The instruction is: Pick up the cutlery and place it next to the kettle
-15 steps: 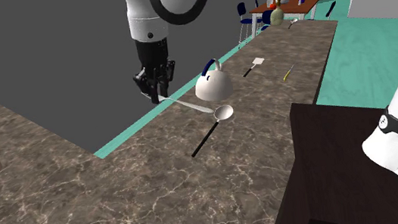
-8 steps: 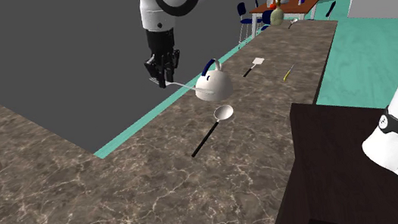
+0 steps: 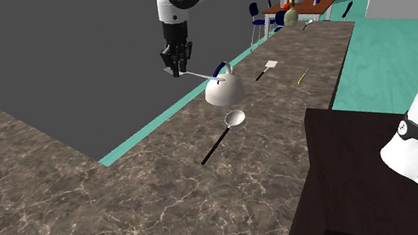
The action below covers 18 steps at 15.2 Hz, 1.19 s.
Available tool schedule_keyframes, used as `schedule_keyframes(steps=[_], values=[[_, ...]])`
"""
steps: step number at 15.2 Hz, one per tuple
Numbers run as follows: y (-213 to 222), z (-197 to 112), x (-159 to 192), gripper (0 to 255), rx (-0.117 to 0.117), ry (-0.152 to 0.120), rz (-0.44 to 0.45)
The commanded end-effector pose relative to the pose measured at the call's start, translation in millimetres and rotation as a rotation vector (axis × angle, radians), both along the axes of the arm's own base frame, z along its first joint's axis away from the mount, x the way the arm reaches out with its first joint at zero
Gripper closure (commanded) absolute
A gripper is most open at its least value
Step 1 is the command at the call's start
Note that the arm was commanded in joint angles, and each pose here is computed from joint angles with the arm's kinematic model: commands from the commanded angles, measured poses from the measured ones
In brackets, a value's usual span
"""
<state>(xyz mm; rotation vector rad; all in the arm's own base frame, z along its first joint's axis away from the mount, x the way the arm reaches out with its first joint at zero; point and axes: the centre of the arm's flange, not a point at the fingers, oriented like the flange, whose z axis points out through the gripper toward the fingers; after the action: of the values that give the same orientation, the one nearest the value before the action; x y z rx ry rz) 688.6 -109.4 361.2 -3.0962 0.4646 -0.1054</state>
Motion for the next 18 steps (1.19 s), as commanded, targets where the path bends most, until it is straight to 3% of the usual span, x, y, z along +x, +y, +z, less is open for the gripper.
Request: schedule_keyframes(steps=[1, 5, 18], values=[[-25, 0, 6, 255, 0.0, 0.0, 0.001], [-74, 0, 17, 255, 0.0, 0.0, 0.001], [-74, -69, 17, 255, 0.0, 0.0, 0.001]])
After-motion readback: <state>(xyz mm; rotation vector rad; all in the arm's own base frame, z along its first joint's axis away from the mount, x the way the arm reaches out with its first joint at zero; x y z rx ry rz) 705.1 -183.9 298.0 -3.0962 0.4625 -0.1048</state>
